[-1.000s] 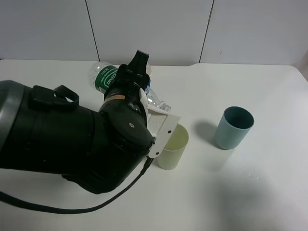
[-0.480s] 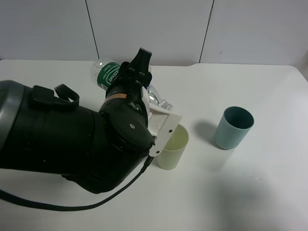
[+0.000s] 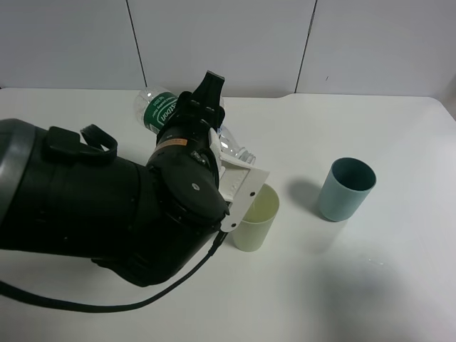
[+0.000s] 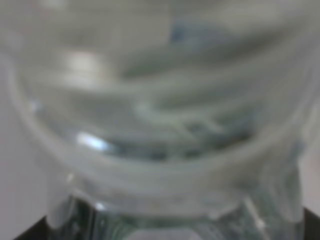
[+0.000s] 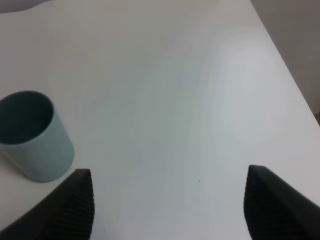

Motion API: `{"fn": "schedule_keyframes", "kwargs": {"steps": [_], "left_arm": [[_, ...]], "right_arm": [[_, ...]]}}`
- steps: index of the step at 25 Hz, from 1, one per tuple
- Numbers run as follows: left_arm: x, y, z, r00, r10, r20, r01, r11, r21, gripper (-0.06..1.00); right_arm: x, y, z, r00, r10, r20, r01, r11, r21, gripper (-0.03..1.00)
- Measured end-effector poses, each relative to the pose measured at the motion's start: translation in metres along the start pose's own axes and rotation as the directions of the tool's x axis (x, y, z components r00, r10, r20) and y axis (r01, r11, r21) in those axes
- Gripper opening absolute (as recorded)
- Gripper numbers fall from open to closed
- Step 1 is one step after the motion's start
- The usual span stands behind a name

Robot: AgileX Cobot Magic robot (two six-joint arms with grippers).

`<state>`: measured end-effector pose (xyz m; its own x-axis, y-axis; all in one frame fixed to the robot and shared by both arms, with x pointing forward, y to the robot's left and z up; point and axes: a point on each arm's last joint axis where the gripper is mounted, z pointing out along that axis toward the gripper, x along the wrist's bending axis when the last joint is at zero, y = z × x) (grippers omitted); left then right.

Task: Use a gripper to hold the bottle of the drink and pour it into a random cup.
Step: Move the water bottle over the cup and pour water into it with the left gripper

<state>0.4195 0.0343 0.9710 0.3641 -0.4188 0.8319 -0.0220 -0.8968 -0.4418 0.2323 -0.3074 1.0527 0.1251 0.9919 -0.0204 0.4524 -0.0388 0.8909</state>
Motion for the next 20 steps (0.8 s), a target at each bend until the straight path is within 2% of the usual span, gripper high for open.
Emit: {"fn": "schedule_keyframes", "kwargs": {"steps": [12,20], "left_arm": [[-0.0002,0.0000,0.0000,1.000,-0.001,0.002,0.001,1.000,0.000,0.55],[-0.0035,-0.0009,-0.0001,0.999,-0.016,0.039,0.015,1.000,0.011,0.55]], "right_arm": [[0.0000,0.0000,0.0000,1.000,0.000,0.000,0.000,1.000,0.000,0.63],[0.0000,0.0000,0.0000,1.000,0.000,0.000,0.000,1.000,0.000,0.63]]}}
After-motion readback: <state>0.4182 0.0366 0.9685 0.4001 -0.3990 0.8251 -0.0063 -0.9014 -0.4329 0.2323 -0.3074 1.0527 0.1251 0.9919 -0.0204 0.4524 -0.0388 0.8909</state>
